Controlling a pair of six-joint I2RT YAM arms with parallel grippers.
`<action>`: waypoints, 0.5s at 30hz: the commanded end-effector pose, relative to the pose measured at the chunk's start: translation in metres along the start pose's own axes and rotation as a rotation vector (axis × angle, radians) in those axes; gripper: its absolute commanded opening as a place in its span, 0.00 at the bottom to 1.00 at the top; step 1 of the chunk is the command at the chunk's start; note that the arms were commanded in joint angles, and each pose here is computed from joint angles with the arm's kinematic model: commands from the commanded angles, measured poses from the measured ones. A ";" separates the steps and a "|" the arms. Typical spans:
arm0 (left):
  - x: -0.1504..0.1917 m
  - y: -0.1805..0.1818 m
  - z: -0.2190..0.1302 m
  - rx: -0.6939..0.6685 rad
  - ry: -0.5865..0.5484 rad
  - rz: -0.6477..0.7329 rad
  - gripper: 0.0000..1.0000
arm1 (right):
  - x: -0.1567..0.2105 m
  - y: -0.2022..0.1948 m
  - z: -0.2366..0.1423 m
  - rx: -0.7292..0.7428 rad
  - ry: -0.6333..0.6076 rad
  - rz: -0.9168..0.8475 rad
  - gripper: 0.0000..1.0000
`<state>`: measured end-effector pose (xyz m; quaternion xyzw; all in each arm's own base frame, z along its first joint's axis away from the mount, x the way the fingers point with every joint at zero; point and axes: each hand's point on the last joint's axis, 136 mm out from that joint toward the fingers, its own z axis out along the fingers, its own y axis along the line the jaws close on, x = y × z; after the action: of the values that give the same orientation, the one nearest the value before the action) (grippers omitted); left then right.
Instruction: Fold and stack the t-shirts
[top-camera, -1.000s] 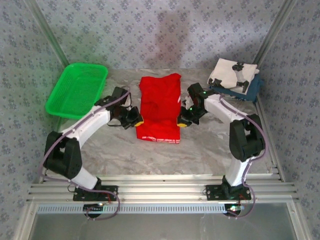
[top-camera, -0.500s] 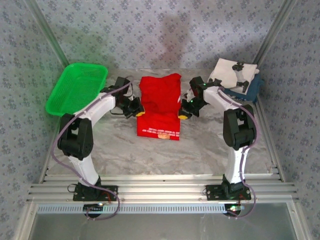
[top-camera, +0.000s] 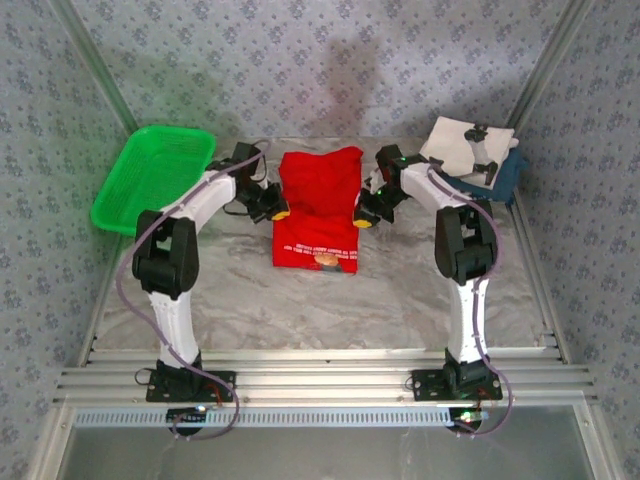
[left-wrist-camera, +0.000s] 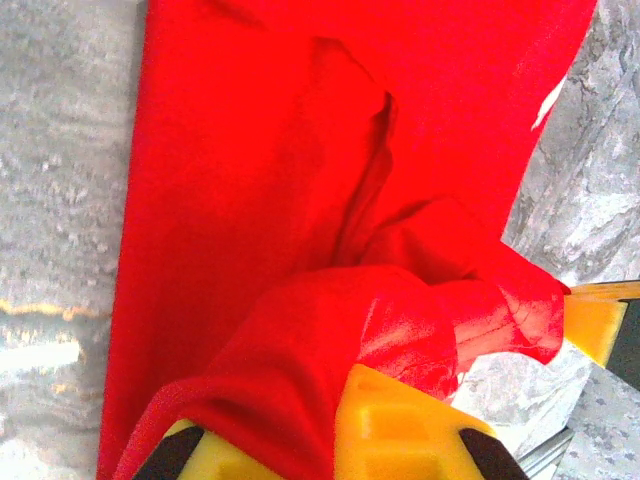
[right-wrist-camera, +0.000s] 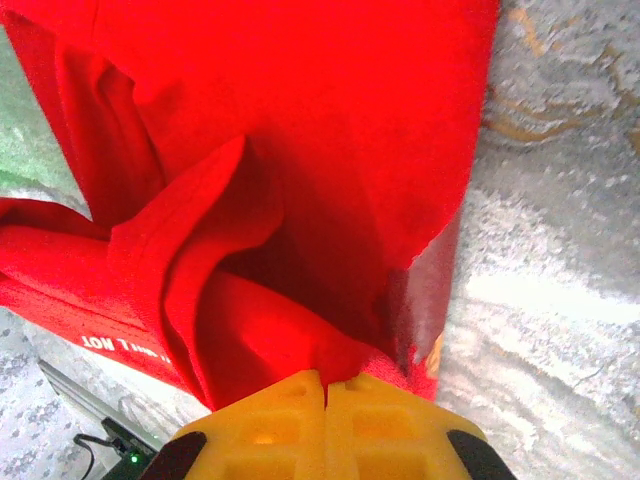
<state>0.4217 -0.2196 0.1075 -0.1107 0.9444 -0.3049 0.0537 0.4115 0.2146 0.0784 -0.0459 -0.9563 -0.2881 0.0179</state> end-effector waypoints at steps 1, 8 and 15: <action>-0.011 -0.004 0.003 0.013 0.011 0.028 0.03 | -0.005 -0.014 0.003 0.031 0.016 0.029 0.00; -0.026 0.004 0.024 0.004 0.028 0.021 0.04 | -0.024 -0.027 0.016 0.028 0.007 0.061 0.00; -0.054 0.008 0.033 0.022 -0.001 -0.017 0.29 | -0.059 -0.023 0.027 -0.042 -0.041 0.125 0.18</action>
<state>0.4579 -0.2223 0.0660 -0.1126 0.9461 -0.3017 0.0335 0.4451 0.2073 0.0383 -0.0837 -0.9538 -0.2870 0.0291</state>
